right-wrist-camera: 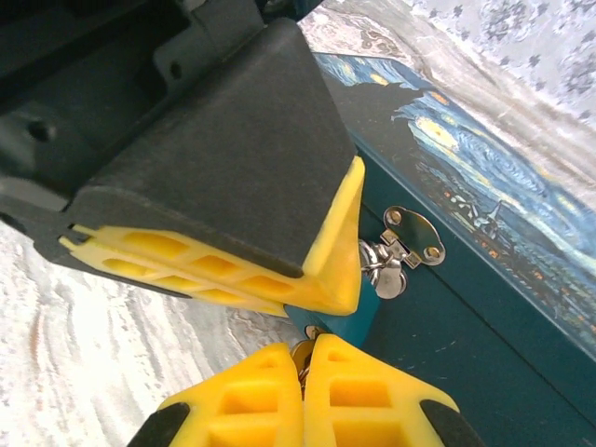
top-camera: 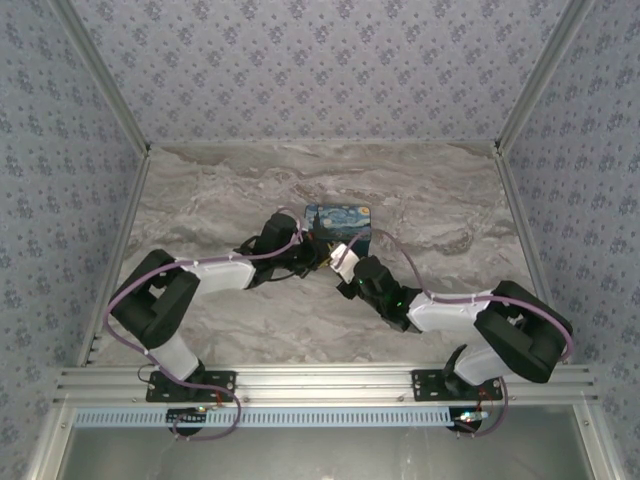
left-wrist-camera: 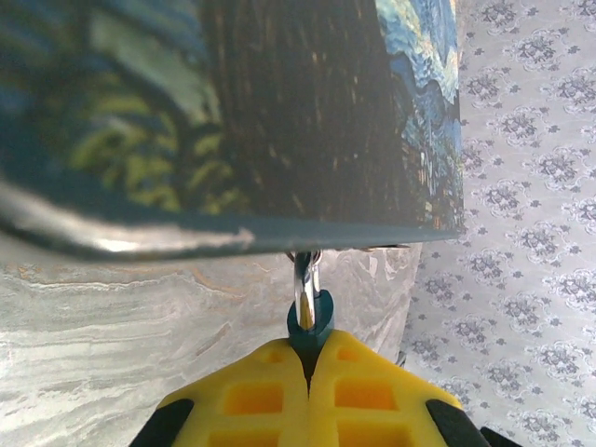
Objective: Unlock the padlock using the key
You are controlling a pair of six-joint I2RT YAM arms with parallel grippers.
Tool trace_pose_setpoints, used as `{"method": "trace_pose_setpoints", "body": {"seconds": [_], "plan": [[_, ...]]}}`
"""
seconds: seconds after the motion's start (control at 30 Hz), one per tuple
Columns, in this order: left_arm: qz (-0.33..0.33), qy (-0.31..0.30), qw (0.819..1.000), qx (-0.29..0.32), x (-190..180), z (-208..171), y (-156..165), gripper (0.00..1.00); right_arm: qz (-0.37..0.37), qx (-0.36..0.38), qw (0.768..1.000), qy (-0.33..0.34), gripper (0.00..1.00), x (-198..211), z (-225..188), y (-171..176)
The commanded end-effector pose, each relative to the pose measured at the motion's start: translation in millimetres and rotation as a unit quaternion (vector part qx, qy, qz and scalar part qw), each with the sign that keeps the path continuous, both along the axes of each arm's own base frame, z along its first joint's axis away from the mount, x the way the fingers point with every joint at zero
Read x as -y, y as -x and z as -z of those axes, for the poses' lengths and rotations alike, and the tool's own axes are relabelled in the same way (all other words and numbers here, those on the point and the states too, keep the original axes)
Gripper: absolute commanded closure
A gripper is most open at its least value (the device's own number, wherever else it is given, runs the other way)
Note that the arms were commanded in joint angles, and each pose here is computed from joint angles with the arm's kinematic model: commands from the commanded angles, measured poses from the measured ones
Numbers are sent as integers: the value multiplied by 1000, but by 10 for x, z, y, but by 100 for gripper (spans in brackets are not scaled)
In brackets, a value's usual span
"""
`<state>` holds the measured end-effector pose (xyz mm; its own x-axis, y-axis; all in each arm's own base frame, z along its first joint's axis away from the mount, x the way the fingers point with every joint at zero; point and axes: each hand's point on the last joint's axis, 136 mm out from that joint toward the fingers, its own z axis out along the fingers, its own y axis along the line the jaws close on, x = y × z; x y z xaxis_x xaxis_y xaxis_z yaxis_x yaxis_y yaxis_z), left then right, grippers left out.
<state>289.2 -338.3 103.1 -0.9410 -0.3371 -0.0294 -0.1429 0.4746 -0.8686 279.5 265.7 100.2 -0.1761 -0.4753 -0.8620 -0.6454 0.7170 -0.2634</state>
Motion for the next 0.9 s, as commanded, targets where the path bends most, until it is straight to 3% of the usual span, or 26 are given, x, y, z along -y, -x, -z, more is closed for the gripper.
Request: {"method": "trace_pose_setpoints", "body": {"seconds": [0.0,0.23,0.37,0.6,0.7,0.87], "plan": [[17,-8,1000,-7,22,58,100,99,34,-32,998,-47,100,162,25,-83],[6,-3,1000,-6,24,48,99,99,34,-47,997,-49,100,213,93,-96],[-10,-1,1000,-3,-5,11,70,100,37,-32,999,-17,75,249,150,-59],[-27,-8,1000,-1,-127,-20,45,100,55,26,997,39,42,241,136,58],[-24,-10,1000,-2,-157,-11,58,100,58,33,996,56,35,234,163,102],[-13,-30,999,2,-218,43,95,100,66,12,997,24,28,258,151,145]]}}
